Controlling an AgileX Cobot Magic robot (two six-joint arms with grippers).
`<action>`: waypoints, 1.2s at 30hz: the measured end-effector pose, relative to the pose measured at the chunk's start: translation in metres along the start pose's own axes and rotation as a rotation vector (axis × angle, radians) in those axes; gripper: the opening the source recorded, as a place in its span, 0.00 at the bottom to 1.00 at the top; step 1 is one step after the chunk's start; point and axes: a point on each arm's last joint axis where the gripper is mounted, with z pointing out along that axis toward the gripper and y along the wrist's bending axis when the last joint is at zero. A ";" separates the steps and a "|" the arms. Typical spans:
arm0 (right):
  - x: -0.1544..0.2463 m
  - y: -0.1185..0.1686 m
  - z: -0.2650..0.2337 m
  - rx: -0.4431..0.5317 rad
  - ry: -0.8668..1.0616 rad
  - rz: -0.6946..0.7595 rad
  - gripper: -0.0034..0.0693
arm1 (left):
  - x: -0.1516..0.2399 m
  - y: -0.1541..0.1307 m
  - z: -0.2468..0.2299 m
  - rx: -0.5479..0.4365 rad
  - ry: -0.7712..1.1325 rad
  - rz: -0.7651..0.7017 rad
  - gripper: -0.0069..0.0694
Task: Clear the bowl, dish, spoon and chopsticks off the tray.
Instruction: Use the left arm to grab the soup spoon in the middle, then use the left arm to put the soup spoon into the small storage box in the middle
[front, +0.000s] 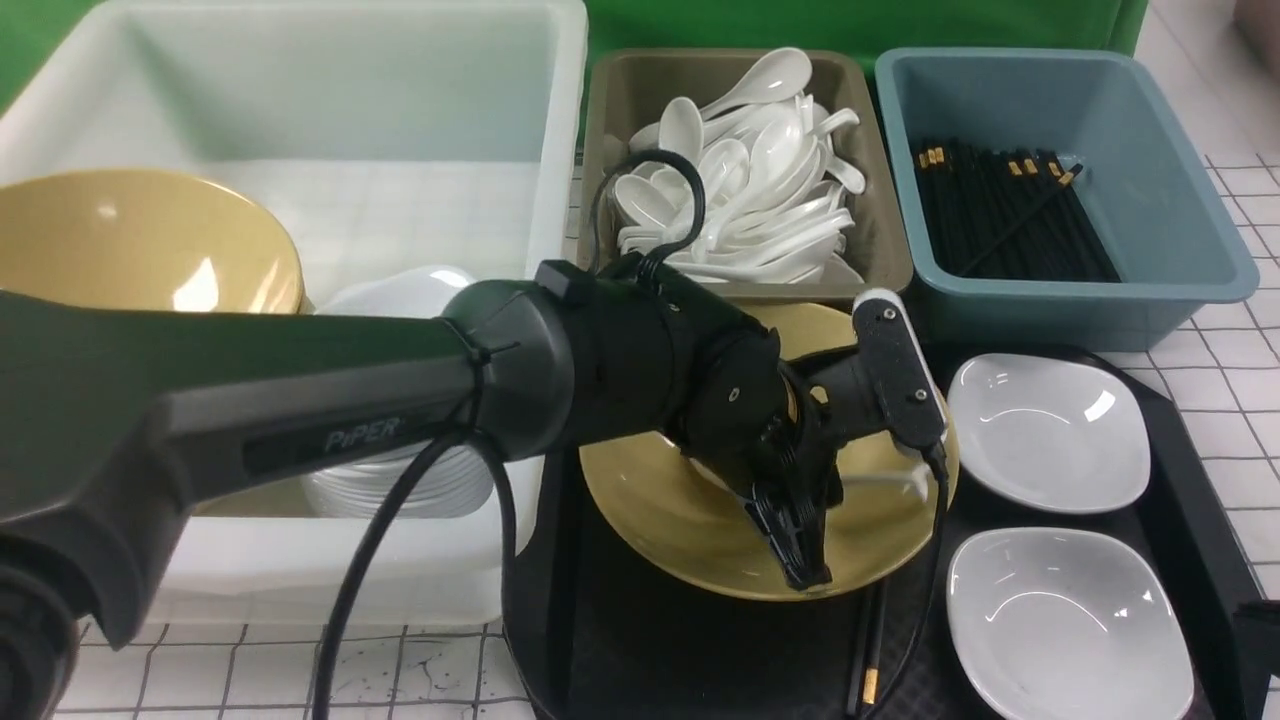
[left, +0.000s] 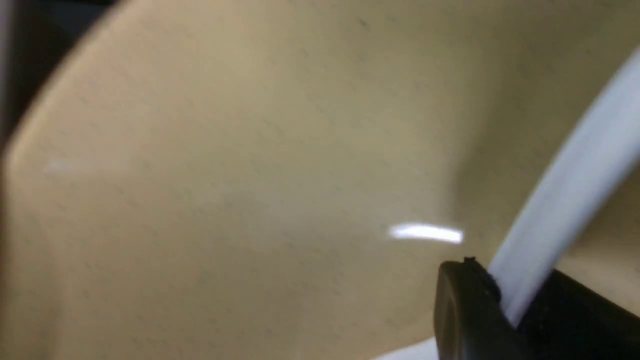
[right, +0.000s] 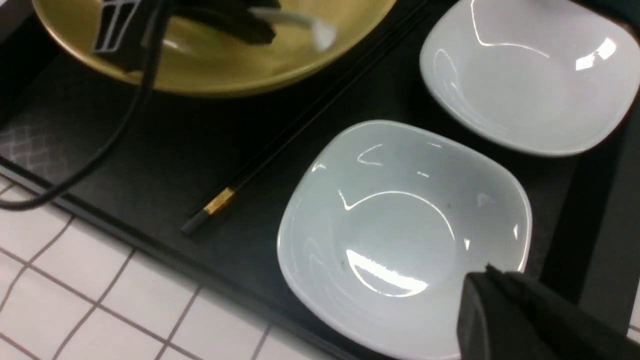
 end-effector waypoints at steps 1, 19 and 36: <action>0.000 0.000 0.000 0.001 -0.002 0.000 0.10 | 0.000 0.002 -0.001 -0.005 0.001 -0.013 0.14; 0.003 -0.002 0.006 0.015 -0.033 0.025 0.11 | -0.034 0.167 -0.032 -0.462 -0.491 -0.366 0.15; 0.004 -0.001 0.007 0.011 -0.039 0.039 0.11 | -0.026 0.094 -0.069 0.082 0.178 -0.606 0.43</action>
